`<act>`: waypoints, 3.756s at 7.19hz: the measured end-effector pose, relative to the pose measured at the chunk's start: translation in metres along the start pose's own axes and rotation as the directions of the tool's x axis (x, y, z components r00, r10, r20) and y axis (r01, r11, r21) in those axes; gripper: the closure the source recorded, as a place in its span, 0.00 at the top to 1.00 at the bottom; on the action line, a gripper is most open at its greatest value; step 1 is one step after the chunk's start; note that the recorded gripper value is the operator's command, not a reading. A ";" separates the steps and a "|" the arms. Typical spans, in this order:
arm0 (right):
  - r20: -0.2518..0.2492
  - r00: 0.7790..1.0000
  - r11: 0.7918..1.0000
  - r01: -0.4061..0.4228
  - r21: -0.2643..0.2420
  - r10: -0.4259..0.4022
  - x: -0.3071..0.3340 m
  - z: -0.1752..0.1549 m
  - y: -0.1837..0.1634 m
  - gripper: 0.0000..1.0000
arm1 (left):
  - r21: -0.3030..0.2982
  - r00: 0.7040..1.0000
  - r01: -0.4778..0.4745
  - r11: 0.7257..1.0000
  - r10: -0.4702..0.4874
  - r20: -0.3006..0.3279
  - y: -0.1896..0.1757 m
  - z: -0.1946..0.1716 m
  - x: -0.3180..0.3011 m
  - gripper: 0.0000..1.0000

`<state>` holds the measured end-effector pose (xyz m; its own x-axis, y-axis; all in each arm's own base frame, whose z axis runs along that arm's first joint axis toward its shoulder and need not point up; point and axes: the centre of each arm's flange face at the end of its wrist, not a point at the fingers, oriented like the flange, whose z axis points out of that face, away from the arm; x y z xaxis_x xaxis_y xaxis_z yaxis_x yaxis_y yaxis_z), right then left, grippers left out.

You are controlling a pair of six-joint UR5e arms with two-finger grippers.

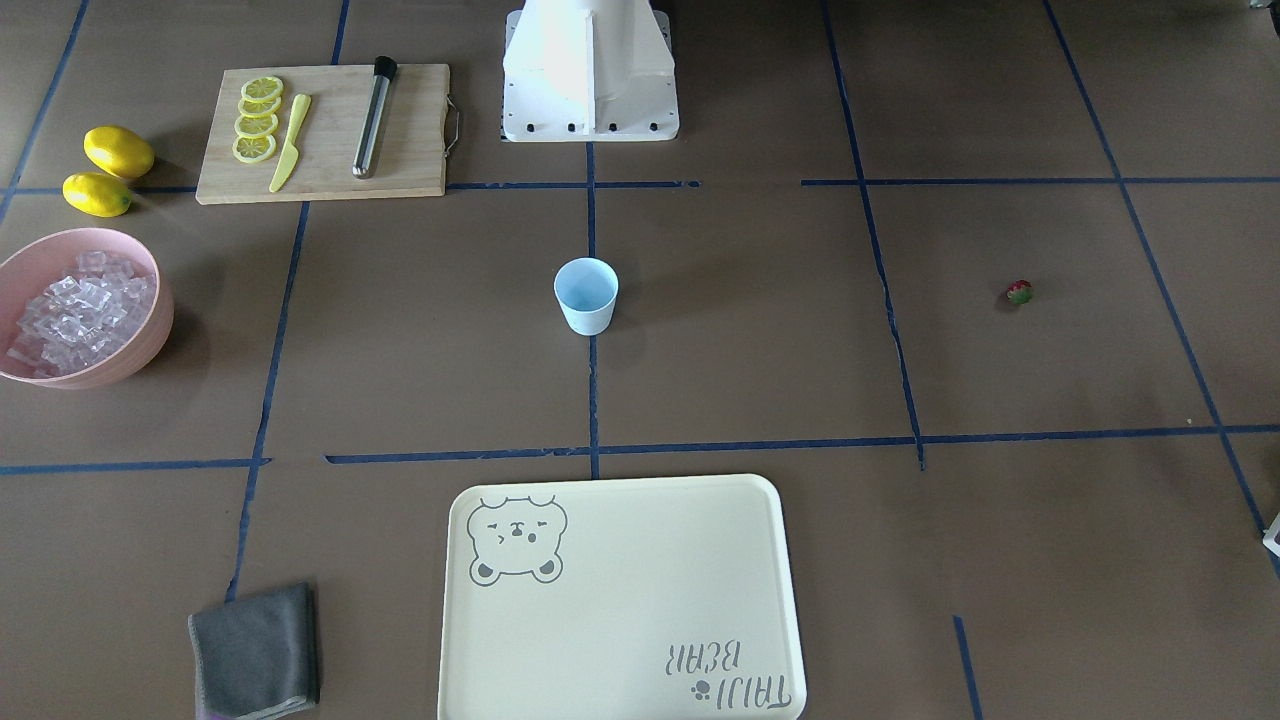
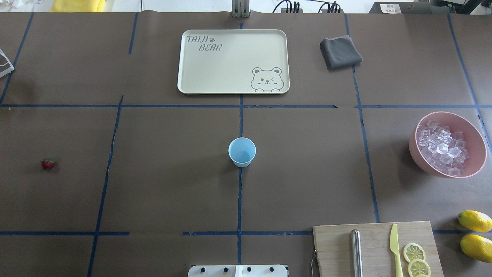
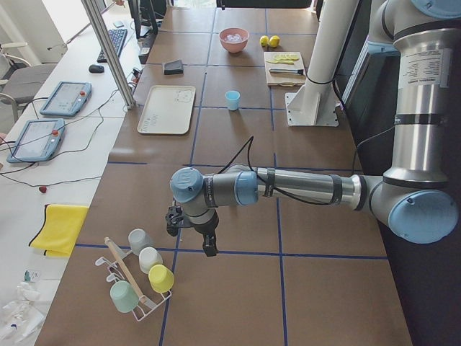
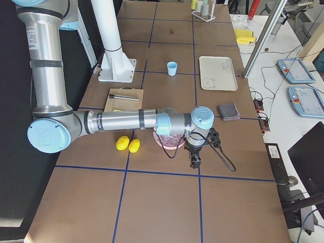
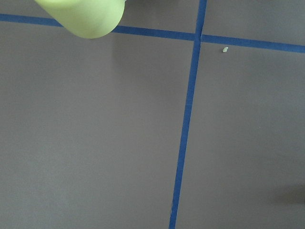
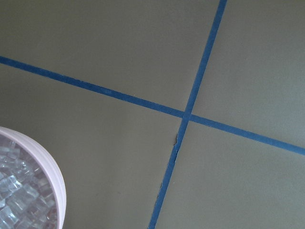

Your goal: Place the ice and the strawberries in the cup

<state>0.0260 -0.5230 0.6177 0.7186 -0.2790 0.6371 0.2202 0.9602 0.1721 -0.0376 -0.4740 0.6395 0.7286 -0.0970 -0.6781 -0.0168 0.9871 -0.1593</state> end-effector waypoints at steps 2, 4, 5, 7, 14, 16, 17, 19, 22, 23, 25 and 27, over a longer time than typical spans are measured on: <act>-0.001 1.000 1.000 -0.004 0.004 0.004 0.002 -0.002 0.001 1.00 | 0.019 1.000 -0.017 1.000 0.017 -0.004 -0.006 -0.009 0.012 1.00; 0.003 1.000 1.000 -0.006 0.006 0.006 0.002 -0.002 0.002 1.00 | 0.023 1.000 -0.028 0.999 0.028 -0.004 -0.008 -0.010 0.018 1.00; 0.004 1.000 1.000 -0.006 0.006 0.006 0.002 -0.002 0.001 1.00 | 0.027 0.999 -0.050 0.998 0.050 -0.005 -0.010 -0.008 0.024 1.00; 0.010 1.000 0.999 0.014 0.029 -0.014 0.001 -0.002 0.000 1.00 | 0.024 0.986 -0.169 0.985 0.169 -0.001 -0.015 0.020 0.067 1.00; 0.164 0.986 0.991 -0.006 0.132 -0.016 -0.141 0.012 0.032 0.93 | 0.044 0.981 -0.194 0.980 0.195 -0.019 0.001 0.019 0.111 1.00; 0.099 0.989 0.984 0.096 0.151 -0.112 -0.152 0.048 0.071 0.92 | 0.048 0.980 -0.195 0.980 0.197 -0.032 0.003 0.015 0.115 1.00; 0.070 0.982 0.974 0.163 0.155 -0.176 -0.159 0.060 0.079 0.92 | 0.049 0.980 -0.195 0.980 0.197 -0.034 0.004 0.015 0.115 1.00; 0.022 0.956 0.945 0.284 0.165 -0.291 -0.190 0.073 0.067 0.88 | 0.050 0.980 -0.196 0.979 0.198 -0.035 0.004 0.014 0.116 1.00; -0.005 0.936 0.922 0.349 0.168 -0.353 -0.206 0.076 0.064 0.88 | 0.053 0.981 -0.190 0.980 0.192 -0.037 0.004 0.013 0.117 1.00; -0.013 0.934 0.921 0.354 0.163 -0.357 -0.204 0.078 0.066 0.88 | 0.054 0.981 -0.188 0.981 0.191 -0.037 0.004 0.012 0.118 1.00; -0.017 0.937 0.926 0.349 0.142 -0.350 -0.196 0.085 0.073 0.86 | 0.053 0.981 -0.187 0.981 0.189 -0.044 0.005 0.012 0.119 1.00; -0.018 0.938 0.929 0.345 0.132 -0.345 -0.194 0.087 0.076 0.82 | 0.051 0.981 -0.185 0.981 0.188 -0.048 0.005 0.012 0.119 1.00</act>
<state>-0.1540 -0.3947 0.5725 0.6101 -0.5936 0.5248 0.3649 0.7984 0.4789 0.0574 -0.4793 0.5671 0.6785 0.0842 -0.7298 -0.1164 0.9932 0.0063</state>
